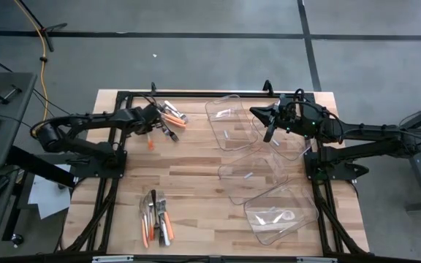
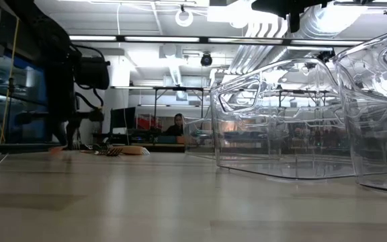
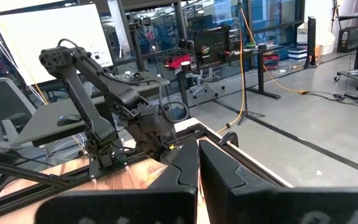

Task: Sort silverware by color (type)
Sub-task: Put the orange fork into the top right transparent bin

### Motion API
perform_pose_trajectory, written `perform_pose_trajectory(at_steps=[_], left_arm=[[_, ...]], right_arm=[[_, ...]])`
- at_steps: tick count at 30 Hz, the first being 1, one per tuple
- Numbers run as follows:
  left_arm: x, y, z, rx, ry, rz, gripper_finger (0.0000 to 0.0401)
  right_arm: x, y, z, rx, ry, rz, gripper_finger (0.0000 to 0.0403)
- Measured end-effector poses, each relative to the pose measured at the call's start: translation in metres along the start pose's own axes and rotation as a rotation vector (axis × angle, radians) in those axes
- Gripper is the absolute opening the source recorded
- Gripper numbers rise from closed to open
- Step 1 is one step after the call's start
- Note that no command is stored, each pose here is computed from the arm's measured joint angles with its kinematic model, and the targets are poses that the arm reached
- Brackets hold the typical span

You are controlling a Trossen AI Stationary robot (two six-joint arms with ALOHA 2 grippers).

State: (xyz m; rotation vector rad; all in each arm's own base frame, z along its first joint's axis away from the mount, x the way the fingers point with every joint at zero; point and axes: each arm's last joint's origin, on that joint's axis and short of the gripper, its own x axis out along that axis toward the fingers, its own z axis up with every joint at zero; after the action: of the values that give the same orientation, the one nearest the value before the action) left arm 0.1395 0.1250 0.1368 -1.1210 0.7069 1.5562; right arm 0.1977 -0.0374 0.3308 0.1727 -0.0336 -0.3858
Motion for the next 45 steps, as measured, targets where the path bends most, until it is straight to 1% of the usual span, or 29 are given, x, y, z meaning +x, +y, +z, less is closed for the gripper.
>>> perform_pose_trajectory(at_steps=[3,6,8,11,13,15,21,22,24,27,31,34,37,40,45], left_arm=[[-0.008,0.003,0.002,0.015,-0.011,-0.018,0.0004],[-0.019,0.005,0.005,0.048,-0.044,-0.082,0.0003],[-0.03,0.006,0.008,0.085,-0.069,-0.15,0.0003],[-0.048,0.007,0.013,0.122,-0.112,-0.293,0.0002],[-0.064,0.006,0.016,0.158,-0.168,-0.431,0.0002],[-0.083,0.002,0.019,0.204,-0.241,-0.611,0.0002],[-0.145,-0.014,0.024,0.311,-0.515,-1.213,0.0001],[-0.153,-0.015,0.023,0.326,-0.548,-1.289,0.0001],[-0.163,-0.019,0.021,0.349,-0.585,-1.4,0.0001],[-0.17,-0.025,0.013,0.406,-0.566,-1.516,0.0001],[-0.174,-0.031,0.003,0.444,-0.531,-1.591,0.0001],[-0.173,-0.037,-0.003,0.445,-0.527,-1.59,0.0001],[-0.174,-0.05,-0.009,0.497,-0.515,-1.579,0.0001],[-0.177,-0.067,-0.014,0.556,-0.507,-1.567,0.0001],[-0.181,-0.097,-0.021,0.647,-0.471,-1.585,0.0001]], right_arm=[[0.0,0.0,0.0,0.0,0.0,0.0,0.0],[0.0,0.0,0.0,0.0,0.0,0.0,0.0],[0.0,0.0,0.0,0.0,0.0,0.0,0.0],[0.0,-0.001,0.0,0.005,-0.001,-0.003,0.0],[0.0,-0.001,0.0,0.006,-0.001,-0.003,0.0],[0.0,-0.001,0.0,0.006,-0.002,-0.003,0.0],[0.0,0.0,0.0,0.001,-0.003,-0.002,0.0],[0.0,0.0,0.001,0.002,-0.005,0.002,0.0],[0.0,0.001,0.002,0.005,-0.02,0.024,0.0],[0.0,0.002,0.005,0.011,-0.043,0.071,0.0],[0.0,0.004,0.005,0.01,-0.039,0.117,0.0],[0.002,0.005,0.004,0.018,-0.037,0.158,0.0001],[0.011,0.008,0.003,0.069,-0.054,0.19,0.0008],[0.023,0.01,-0.002,0.12,-0.061,0.198,0.0035],[0.043,0.013,-0.015,0.209,-0.049,0.203,0.0119]])
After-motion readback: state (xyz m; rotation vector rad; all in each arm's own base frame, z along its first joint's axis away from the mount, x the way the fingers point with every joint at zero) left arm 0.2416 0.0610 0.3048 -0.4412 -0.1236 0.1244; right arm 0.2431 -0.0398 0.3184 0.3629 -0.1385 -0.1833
